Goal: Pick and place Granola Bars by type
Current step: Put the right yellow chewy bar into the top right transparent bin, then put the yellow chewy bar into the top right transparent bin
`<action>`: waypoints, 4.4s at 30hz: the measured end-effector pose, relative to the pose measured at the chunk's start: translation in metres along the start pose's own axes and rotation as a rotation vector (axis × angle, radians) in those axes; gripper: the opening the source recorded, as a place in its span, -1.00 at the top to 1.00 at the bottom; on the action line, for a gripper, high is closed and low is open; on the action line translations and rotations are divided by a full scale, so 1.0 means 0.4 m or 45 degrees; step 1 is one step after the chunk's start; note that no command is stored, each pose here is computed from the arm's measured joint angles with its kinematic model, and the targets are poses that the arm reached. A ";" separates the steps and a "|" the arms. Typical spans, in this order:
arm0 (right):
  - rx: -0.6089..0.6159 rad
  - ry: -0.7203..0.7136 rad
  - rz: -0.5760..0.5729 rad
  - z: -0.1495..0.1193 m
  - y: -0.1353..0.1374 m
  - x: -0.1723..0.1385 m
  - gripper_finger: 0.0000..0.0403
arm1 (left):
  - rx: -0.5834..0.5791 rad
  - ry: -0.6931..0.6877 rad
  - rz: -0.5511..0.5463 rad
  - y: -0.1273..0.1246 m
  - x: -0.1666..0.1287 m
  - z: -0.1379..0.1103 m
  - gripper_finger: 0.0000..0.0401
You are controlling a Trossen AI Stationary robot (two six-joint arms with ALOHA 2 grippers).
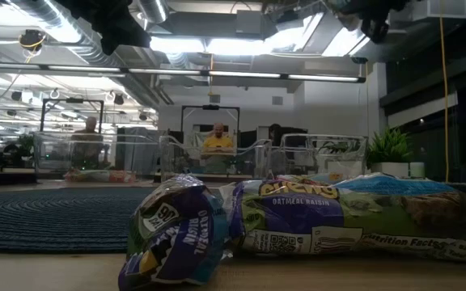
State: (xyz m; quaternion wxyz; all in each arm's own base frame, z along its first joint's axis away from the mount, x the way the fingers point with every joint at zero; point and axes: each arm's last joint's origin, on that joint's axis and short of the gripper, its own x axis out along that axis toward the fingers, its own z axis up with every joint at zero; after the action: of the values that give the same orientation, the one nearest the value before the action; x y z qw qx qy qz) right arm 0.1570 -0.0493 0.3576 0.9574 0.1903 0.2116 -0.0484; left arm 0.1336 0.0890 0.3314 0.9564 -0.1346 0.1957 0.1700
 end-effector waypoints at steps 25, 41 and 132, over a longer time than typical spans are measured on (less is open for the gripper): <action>0.025 0.481 -0.386 0.158 -0.261 0.079 0.91 | -0.073 0.001 0.102 0.006 0.000 -0.002 0.70; 0.118 0.628 -0.386 0.038 -0.368 0.204 0.90 | -0.072 -0.003 0.134 0.008 0.000 -0.001 0.70; -0.161 0.594 -0.209 0.049 -0.122 0.187 0.39 | -0.014 0.077 0.135 0.009 0.001 -0.016 0.70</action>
State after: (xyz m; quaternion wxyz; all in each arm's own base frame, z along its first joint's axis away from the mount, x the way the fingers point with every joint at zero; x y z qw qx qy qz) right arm 0.2239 -0.1029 0.3255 0.8856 0.1182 0.4440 -0.0676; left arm 0.1304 0.0904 0.3251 0.9389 -0.1344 0.2306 0.2173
